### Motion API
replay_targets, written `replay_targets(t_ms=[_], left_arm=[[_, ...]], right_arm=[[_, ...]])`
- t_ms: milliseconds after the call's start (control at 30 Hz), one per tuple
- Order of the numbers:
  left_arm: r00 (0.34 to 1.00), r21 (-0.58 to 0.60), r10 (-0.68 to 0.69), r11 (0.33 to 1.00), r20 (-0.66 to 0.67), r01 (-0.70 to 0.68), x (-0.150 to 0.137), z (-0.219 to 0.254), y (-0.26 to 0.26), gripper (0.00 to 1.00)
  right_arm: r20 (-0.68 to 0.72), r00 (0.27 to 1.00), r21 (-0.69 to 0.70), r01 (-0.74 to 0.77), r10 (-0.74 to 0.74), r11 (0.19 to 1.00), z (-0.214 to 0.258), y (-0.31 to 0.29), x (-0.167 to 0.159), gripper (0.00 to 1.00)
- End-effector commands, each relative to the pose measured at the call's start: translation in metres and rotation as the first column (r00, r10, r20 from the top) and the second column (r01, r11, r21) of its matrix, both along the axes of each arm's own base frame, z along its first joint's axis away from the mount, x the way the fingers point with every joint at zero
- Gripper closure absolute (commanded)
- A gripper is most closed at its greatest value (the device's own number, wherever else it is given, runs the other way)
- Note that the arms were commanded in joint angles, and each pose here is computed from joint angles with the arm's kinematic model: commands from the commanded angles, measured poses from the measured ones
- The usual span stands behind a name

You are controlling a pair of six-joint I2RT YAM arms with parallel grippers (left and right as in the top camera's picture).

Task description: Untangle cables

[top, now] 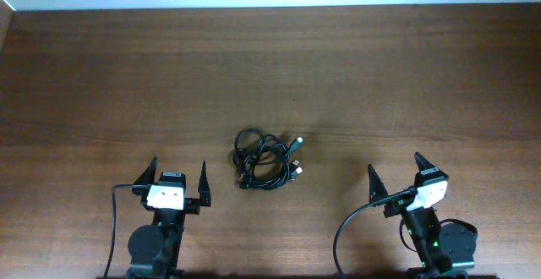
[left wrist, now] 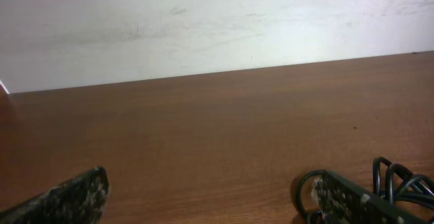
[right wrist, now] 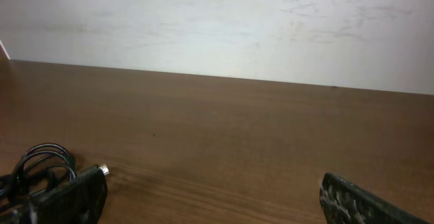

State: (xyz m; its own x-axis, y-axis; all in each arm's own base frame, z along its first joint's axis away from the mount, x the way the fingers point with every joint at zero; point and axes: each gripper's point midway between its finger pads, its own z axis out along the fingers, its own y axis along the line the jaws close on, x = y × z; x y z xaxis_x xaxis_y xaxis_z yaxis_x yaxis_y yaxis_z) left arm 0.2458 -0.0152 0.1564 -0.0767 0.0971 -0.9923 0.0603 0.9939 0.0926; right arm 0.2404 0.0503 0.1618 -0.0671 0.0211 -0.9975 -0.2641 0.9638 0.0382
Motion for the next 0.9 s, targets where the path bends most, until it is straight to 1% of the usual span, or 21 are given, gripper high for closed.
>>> replay_targets(t_ms=[0, 333, 500, 633, 700, 867], left_arm=[[1.0, 0.015, -0.007, 1.0, 0.003, 0.007, -0.001, 0.0, -0.001, 0.01], [1.0, 0.014, -0.008, 1.0, 0.003, 0.008, -0.001, 0.0, -0.001, 0.01], [1.0, -0.054, -0.001, 0.999, 0.006, 0.001, 0.0, 0.002, 0.0, 0.01], [1.0, -0.063, 0.002, 0.998, 0.015, -0.001, -0.001, 0.007, 0.0, 0.01], [1.0, -0.108, 0.005, 0.994, 0.004, -0.005, -0.002, 0.01, 0.0, 0.01], [0.999, -0.107, 0.005, 0.994, -0.044, -0.009, -0.008, 0.013, 0.0, 0.01]], right_arm=[[-0.002, 1.0, 0.001, 0.006, -0.006, 1.0, -0.002, -0.001, 0.0, 0.01], [-0.002, 1.0, 0.001, 0.006, -0.006, 1.0, -0.002, -0.001, 0.0, 0.01], [-0.002, 1.0, 0.001, 0.006, -0.006, 1.0, -0.002, -0.001, 0.0, 0.01], [-0.002, 1.0, 0.001, 0.006, -0.006, 1.0, -0.002, -0.001, 0.0, 0.01], [-0.002, 1.0, 0.001, 0.006, -0.006, 1.0, -0.002, -0.001, 0.0, 0.01], [-0.002, 1.0, 0.001, 0.006, -0.006, 1.0, -0.002, -0.001, 0.0, 0.01]])
